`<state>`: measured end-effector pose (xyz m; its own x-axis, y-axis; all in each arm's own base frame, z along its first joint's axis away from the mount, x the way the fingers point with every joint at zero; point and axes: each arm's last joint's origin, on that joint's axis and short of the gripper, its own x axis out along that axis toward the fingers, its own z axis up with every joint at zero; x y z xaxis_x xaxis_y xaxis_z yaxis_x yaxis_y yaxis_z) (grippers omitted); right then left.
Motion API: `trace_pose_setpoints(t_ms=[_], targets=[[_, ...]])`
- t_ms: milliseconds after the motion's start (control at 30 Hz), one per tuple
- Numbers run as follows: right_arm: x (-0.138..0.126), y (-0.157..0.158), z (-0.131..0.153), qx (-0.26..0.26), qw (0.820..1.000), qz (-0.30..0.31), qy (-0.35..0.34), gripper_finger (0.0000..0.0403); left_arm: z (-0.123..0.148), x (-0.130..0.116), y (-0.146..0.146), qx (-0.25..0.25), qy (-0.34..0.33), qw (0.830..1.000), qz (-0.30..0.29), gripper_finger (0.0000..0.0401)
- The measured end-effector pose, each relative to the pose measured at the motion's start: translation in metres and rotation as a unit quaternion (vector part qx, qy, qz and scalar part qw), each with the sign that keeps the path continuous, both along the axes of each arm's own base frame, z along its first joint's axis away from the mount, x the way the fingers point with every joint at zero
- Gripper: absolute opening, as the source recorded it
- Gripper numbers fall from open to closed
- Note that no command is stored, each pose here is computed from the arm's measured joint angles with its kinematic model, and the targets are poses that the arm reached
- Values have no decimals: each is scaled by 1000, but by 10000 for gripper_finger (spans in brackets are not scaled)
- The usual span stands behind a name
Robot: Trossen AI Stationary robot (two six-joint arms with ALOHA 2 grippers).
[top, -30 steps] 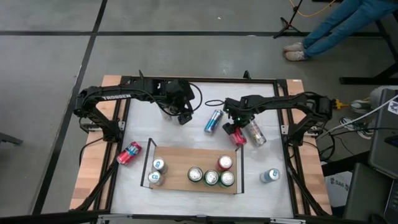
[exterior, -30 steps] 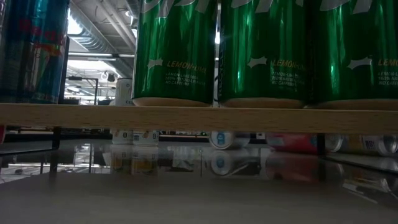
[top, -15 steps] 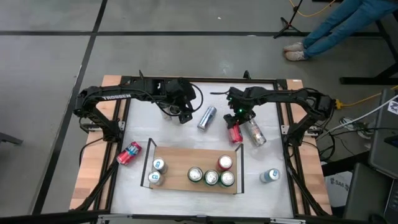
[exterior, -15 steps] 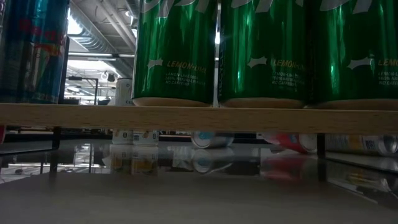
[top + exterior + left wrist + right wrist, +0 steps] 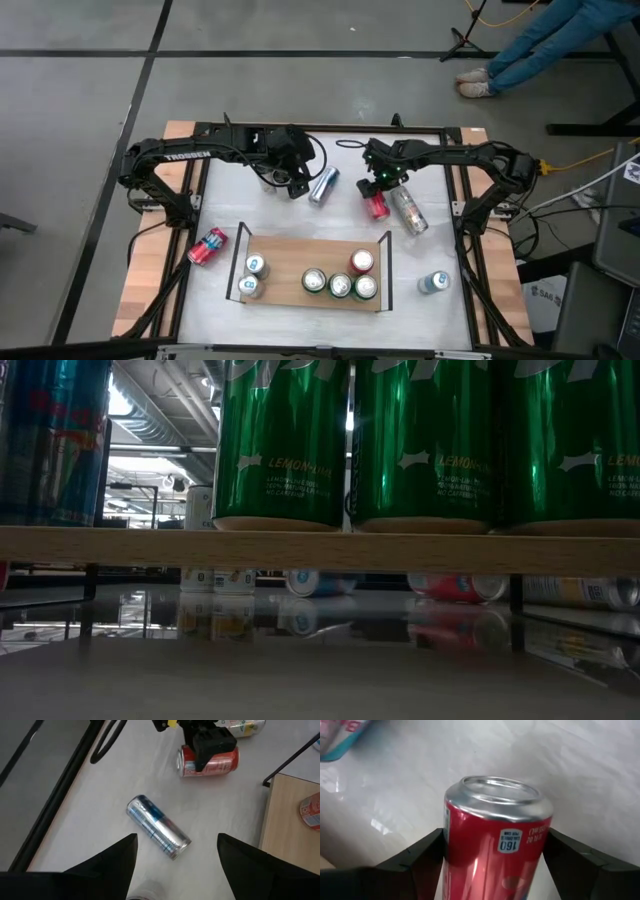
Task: Place canned beverage on shelf
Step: Put the right red soda can on the shelf aligned with the other red soda can
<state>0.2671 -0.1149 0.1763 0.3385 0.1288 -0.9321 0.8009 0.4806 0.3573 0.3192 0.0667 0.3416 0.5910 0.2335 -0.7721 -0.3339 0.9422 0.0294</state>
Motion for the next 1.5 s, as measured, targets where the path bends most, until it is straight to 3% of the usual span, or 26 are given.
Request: trace_pose_setpoints(t_ms=[333,667,900,1233,1500], targets=[[1,-1,0,-15,1000,22,-8,297,0,0,0,0,0,1000,0,264],[2,-1,1,-25,999,20,-8,394,0,0,0,0,0,1000,0,264],[5,1,1,-34,999,25,-13,381,0,0,0,0,0,1000,0,264],[13,25,1,-99,994,37,16,379,0,0,0,0,0,1000,0,264],[14,26,1,-99,995,27,17,379,0,0,0,0,-1,1000,1,264]])
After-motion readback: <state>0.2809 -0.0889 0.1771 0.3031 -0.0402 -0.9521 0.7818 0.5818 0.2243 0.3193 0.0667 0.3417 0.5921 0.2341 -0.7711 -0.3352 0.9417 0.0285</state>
